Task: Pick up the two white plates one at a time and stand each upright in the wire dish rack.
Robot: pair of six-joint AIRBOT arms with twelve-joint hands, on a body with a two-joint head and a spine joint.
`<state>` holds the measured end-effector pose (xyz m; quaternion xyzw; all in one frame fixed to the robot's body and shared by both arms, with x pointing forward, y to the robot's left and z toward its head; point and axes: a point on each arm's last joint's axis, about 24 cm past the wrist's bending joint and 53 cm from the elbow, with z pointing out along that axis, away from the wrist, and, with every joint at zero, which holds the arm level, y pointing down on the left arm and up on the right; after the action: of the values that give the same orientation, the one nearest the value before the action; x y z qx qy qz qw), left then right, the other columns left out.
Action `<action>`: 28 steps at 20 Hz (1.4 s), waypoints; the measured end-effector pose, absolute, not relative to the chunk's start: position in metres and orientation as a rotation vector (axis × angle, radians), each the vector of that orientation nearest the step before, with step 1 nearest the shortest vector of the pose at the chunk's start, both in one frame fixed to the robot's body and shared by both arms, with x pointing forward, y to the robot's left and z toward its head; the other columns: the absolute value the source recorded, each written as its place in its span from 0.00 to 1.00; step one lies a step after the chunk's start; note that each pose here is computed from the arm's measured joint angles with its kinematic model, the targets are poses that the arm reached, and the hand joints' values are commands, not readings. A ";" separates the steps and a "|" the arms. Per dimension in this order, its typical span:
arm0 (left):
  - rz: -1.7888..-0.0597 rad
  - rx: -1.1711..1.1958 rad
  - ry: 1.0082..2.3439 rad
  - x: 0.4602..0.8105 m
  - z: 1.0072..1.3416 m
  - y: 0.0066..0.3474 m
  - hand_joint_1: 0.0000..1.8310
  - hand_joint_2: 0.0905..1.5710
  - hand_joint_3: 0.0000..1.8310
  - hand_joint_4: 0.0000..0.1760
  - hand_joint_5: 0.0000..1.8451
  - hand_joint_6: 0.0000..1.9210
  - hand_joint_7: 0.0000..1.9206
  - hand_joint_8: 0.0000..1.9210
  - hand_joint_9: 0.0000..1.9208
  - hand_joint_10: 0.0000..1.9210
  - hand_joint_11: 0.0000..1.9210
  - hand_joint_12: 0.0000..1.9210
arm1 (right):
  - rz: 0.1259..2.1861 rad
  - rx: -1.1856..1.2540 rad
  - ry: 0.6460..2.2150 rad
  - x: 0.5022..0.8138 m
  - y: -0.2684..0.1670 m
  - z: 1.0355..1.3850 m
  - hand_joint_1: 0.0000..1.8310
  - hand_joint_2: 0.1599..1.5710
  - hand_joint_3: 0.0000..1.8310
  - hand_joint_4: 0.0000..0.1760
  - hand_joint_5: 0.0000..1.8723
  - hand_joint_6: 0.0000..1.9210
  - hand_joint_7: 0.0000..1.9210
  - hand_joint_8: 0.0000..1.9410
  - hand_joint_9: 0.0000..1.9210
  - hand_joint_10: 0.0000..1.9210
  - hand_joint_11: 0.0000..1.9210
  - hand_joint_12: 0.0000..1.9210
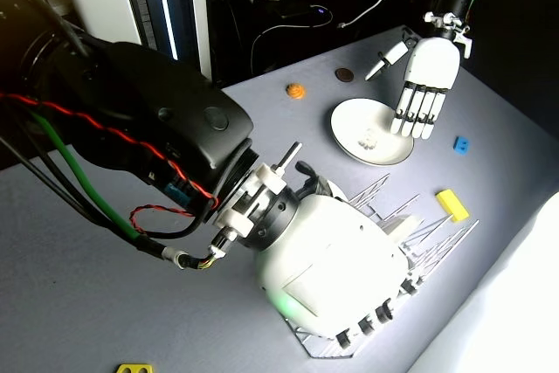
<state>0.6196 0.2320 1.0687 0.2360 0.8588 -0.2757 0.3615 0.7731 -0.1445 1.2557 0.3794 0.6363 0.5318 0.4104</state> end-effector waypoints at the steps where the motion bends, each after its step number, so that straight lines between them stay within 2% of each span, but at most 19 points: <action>1: -0.710 0.608 2.212 0.620 1.069 0.232 0.00 0.64 0.00 0.00 0.01 0.00 0.01 0.00 0.00 0.00 0.00 0.00 | 1.339 0.957 1.601 0.773 -0.145 1.256 0.61 0.68 0.00 0.00 0.36 0.15 0.40 0.08 0.37 0.16 0.17 0.62; 2: -0.710 0.608 2.213 0.620 1.069 0.232 0.00 0.64 0.00 0.00 0.01 0.00 0.01 0.00 0.00 0.00 0.00 0.00 | 1.337 0.958 1.599 0.774 -0.146 1.256 0.61 0.67 0.00 0.00 0.37 0.07 0.41 0.04 0.38 0.12 0.15 0.63; 3: -0.709 0.607 2.216 0.619 1.068 0.233 0.00 0.64 0.00 0.00 0.01 0.00 0.00 0.00 0.00 0.00 0.00 0.00 | 1.336 0.964 1.595 0.774 -0.147 1.256 0.62 0.67 0.00 0.00 0.39 0.04 0.41 0.02 0.38 0.10 0.15 0.64; 6: -0.709 0.608 2.216 0.619 1.068 0.233 0.00 0.64 0.00 0.00 0.01 0.00 0.01 0.00 0.00 0.00 0.00 0.00 | 1.325 0.967 1.612 0.773 -0.147 1.247 0.58 0.69 0.00 0.00 0.35 0.00 0.38 0.00 0.34 0.05 0.09 0.65; 9: -0.709 0.608 2.217 0.619 1.067 0.233 0.00 0.64 0.00 0.00 0.02 0.00 0.01 0.00 0.00 0.00 0.00 0.00 | 1.326 0.974 1.608 0.773 -0.149 1.248 0.51 0.70 0.00 0.00 0.26 0.00 0.28 0.00 0.26 0.01 0.01 0.66; 10: -0.708 0.605 2.221 0.618 1.066 0.234 0.00 0.64 0.00 0.00 0.02 0.00 0.01 0.00 0.00 0.00 0.00 0.00 | 1.328 0.972 1.610 0.773 -0.149 1.248 0.45 0.71 0.00 0.00 0.20 0.00 0.23 0.00 0.22 0.00 0.00 0.61; 12: -0.706 0.606 2.223 0.618 1.066 0.234 0.00 0.64 0.00 0.00 0.02 0.00 0.01 0.00 0.00 0.00 0.00 0.00 | 1.333 0.970 1.612 0.772 -0.149 1.249 0.45 0.68 0.00 0.00 0.11 0.00 0.14 0.00 0.14 0.00 0.00 0.48; 14: -0.703 0.605 2.230 0.617 1.063 0.235 0.00 0.64 0.00 0.00 0.01 0.00 0.00 0.00 0.00 0.00 0.00 0.00 | 1.336 0.970 1.605 0.773 -0.151 1.252 0.39 0.67 0.00 0.00 0.04 0.00 0.04 0.00 0.04 0.00 0.00 0.22; 15: -0.700 0.602 2.234 0.617 1.062 0.236 0.00 0.64 0.00 0.00 0.02 0.00 0.00 0.00 0.00 0.00 0.00 0.00 | 1.339 0.974 1.595 0.773 -0.154 1.255 0.36 0.65 0.00 0.00 0.01 0.00 0.01 0.00 0.01 0.00 0.00 0.04; 16: -0.697 0.603 2.239 0.616 1.061 0.237 0.00 0.64 0.00 0.00 0.02 0.00 0.00 0.00 0.00 0.00 0.00 0.00 | 1.337 0.973 1.595 0.773 -0.156 1.255 0.35 0.63 0.00 0.00 0.00 0.00 0.00 0.00 0.00 0.00 0.00 0.01; 18: -0.686 0.611 2.250 0.614 1.057 0.240 0.00 0.64 0.00 0.00 0.01 0.00 0.00 0.00 0.00 0.00 0.00 0.00 | 1.339 0.975 1.586 0.773 -0.160 1.258 0.36 0.62 0.00 0.00 0.00 0.00 0.00 0.00 0.00 0.00 0.00 0.00; 21: -0.687 0.622 2.254 0.612 1.056 0.240 0.00 0.64 0.00 0.00 0.02 0.00 0.00 0.00 0.00 0.00 0.00 0.00 | 1.342 0.973 1.589 0.770 -0.160 1.259 0.43 0.58 0.00 0.00 0.00 0.00 0.00 0.00 0.00 0.00 0.00 0.00; 23: -0.687 0.618 2.258 0.612 1.055 0.240 0.00 0.64 0.00 0.00 0.01 0.00 0.00 0.00 0.00 0.00 0.00 0.00 | 1.355 0.966 1.594 0.766 -0.156 1.261 0.51 0.53 0.00 0.00 0.00 0.00 0.00 0.00 0.00 0.00 0.00 0.00; 25: -0.689 0.617 2.266 0.610 1.051 0.240 0.00 0.64 0.00 0.00 0.01 0.00 0.00 0.00 0.00 0.00 0.00 0.00 | 1.361 0.950 1.599 0.761 -0.154 1.264 0.56 0.47 0.00 0.00 0.00 0.00 0.00 0.00 0.00 0.00 0.00 0.00; 28: -0.687 0.619 2.268 0.610 1.050 0.240 0.00 0.63 0.00 0.00 0.01 0.00 0.00 0.00 0.00 0.00 0.00 0.00 | 1.350 0.910 1.607 0.754 -0.154 1.268 0.60 0.47 0.00 0.00 0.00 0.00 0.00 0.00 0.00 0.00 0.00 0.00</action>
<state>0.6098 0.2403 1.0502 0.2376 0.8711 -0.2640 0.3392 0.7544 -0.1540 1.2679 0.3621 0.6396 0.5370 0.4141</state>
